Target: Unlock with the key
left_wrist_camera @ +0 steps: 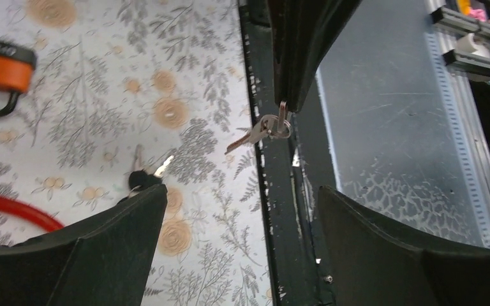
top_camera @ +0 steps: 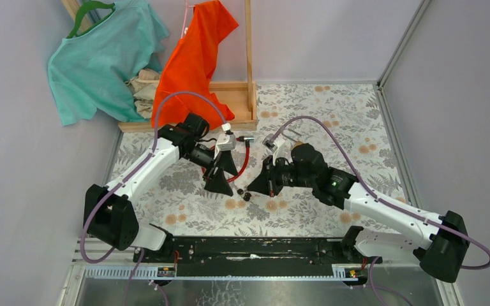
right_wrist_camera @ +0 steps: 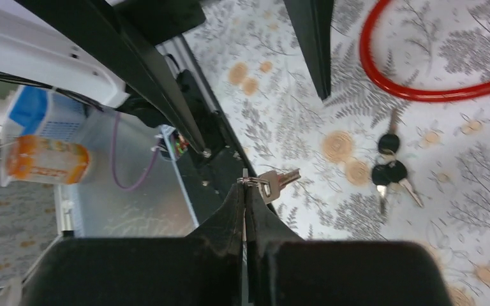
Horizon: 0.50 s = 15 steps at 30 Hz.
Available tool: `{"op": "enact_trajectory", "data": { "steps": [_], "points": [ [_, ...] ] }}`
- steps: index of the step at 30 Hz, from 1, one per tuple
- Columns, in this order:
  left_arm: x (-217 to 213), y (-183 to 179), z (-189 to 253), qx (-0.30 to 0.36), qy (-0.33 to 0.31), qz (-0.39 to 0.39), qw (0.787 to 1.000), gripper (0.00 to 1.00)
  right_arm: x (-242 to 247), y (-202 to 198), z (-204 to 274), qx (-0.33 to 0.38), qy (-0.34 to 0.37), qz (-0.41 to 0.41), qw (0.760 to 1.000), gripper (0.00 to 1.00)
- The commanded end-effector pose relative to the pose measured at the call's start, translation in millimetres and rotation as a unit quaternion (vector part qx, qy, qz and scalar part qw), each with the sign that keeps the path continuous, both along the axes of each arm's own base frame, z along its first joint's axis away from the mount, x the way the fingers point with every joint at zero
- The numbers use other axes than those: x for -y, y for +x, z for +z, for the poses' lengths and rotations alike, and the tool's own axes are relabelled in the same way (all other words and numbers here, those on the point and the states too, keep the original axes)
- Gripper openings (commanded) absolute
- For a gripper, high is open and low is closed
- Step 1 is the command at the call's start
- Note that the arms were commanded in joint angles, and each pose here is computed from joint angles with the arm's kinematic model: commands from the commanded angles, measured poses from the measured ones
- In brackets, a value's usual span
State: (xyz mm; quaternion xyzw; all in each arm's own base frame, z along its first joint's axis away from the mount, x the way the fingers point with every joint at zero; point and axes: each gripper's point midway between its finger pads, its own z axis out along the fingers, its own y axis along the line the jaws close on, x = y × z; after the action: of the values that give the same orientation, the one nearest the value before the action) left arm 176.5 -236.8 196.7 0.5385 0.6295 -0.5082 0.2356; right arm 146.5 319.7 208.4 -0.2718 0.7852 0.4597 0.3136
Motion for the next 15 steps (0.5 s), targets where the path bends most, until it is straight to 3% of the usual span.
{"op": "enact_trajectory", "data": {
  "steps": [1, 11, 15],
  "points": [
    [5.3, -27.4, 26.0, -0.011, -0.082, -0.052, 0.995, 0.94, -19.2, -17.0, 68.2, 0.001, 0.102, 0.053, 0.993, 0.0],
    [9.1, -51.2, 40.7, -0.014, -0.112, -0.091, 0.989, 0.89, -27.1, -23.8, 105.2, -0.004, 0.159, 0.073, 0.985, 0.0],
    [11.1, -51.4, 51.1, -0.009, -0.124, -0.095, 0.988, 0.73, -27.3, -20.7, 106.9, -0.001, 0.159, 0.065, 0.985, 0.0]
  ]
}}
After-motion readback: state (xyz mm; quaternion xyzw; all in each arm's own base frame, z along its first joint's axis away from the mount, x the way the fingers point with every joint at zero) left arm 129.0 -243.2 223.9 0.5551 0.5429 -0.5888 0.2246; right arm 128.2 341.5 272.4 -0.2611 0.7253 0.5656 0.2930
